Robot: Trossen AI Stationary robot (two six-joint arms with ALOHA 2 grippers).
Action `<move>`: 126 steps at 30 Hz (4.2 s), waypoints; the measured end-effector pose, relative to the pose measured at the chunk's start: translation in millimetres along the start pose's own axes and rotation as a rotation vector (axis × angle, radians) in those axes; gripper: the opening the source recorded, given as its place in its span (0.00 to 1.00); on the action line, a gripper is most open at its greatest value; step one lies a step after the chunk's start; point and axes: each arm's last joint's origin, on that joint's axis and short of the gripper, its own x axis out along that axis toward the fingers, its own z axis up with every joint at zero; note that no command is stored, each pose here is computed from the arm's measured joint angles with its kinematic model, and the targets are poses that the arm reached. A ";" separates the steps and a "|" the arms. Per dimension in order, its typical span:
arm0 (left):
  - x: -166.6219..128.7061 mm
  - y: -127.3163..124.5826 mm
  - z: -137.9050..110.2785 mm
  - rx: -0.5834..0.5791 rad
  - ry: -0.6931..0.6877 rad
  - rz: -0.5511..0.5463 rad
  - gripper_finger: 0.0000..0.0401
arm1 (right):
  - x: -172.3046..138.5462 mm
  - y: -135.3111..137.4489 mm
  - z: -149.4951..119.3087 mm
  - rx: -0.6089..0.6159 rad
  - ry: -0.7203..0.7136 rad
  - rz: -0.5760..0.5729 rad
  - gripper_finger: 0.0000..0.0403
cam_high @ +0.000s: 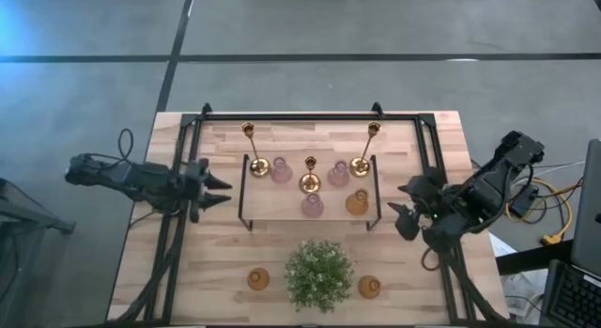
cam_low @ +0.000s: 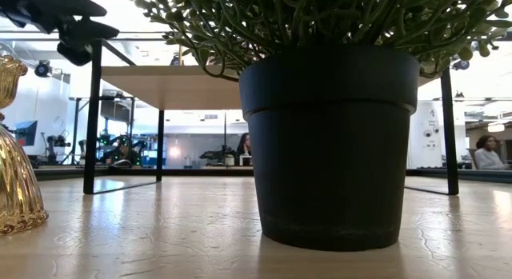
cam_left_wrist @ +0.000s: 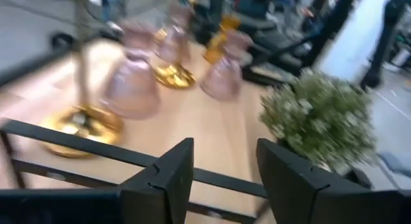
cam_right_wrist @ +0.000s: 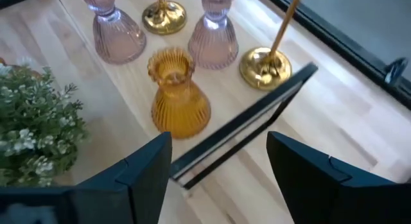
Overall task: Pick & Place candle stick holders
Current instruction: Put the left yellow vase on the shelf
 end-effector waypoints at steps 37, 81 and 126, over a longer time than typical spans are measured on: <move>28.8 -147.2 -90.0 0.348 0.418 -0.132 0.41 | 8.5 -3.1 -22.6 0.092 -0.040 -0.065 0.56; 96.2 -163.3 -125.2 0.291 0.316 -0.088 0.63 | 15.3 -3.0 -28.8 0.068 -0.057 -0.082 0.56; 121.1 -161.7 -46.1 0.217 0.213 -0.070 0.32 | 16.4 -3.2 -30.5 0.010 -0.032 -0.087 0.56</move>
